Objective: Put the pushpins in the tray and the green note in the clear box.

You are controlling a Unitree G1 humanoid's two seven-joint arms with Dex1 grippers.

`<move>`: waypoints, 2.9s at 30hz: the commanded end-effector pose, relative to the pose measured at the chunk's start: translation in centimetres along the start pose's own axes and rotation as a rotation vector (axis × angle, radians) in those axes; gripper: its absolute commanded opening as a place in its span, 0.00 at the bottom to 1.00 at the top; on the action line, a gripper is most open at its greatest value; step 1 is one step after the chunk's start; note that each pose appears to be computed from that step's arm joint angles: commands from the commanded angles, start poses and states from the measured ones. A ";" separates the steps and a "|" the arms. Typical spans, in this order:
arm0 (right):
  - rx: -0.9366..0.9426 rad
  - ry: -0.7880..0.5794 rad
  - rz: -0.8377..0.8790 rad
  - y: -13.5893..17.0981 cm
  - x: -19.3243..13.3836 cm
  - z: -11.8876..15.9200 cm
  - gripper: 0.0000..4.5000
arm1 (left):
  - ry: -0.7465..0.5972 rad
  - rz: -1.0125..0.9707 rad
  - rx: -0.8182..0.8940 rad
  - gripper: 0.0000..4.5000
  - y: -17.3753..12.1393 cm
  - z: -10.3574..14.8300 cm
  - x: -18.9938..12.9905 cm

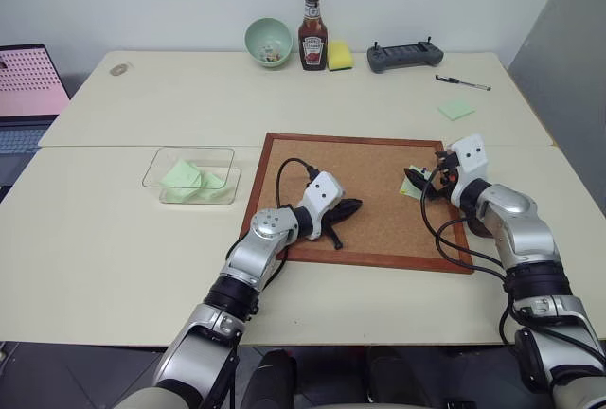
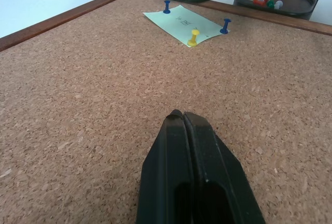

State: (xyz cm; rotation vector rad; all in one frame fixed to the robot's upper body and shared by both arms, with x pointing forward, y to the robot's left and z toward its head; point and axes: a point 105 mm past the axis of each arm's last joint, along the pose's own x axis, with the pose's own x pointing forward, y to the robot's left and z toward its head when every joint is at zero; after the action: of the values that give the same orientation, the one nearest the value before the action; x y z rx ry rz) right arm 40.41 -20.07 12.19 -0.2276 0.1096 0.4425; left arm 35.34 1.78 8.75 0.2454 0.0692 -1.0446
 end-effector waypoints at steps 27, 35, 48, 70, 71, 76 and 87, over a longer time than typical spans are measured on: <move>0.022 -0.051 -0.043 -1.5 -0.1 0.1 0.00 | 0.033 -0.003 -0.029 0.00 -0.4 -1.0 -0.2; 0.071 -0.108 -0.040 -1.1 -0.5 1.0 0.00 | 0.065 -0.001 -0.036 0.00 -0.3 -1.6 -0.2; 0.138 -0.144 -0.048 -0.7 -0.9 1.8 0.00 | 0.085 0.001 -0.041 0.00 -0.4 -2.1 -0.1; 0.191 -0.236 -0.091 -1.4 -3.2 4.9 0.00 | 0.090 -0.008 -0.049 0.00 -0.7 -2.3 0.1; 0.186 -0.242 -0.095 -1.5 -3.6 5.2 0.00 | 0.090 -0.009 -0.049 0.00 -0.7 -2.3 0.1; 0.136 -0.240 -0.127 -2.4 -6.1 5.8 0.00 | 0.088 -0.012 -0.048 0.00 -0.7 -2.3 0.2; -0.141 0.025 -0.106 -3.3 -12.6 1.3 0.00 | 0.090 -0.021 -0.044 0.00 -0.7 -2.5 0.3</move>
State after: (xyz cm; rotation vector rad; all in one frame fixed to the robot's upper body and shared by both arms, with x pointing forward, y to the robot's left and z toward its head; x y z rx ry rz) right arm 31.04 -27.65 14.16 -0.2949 0.1488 0.3337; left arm 35.34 1.46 8.12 0.2416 0.1023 -1.0493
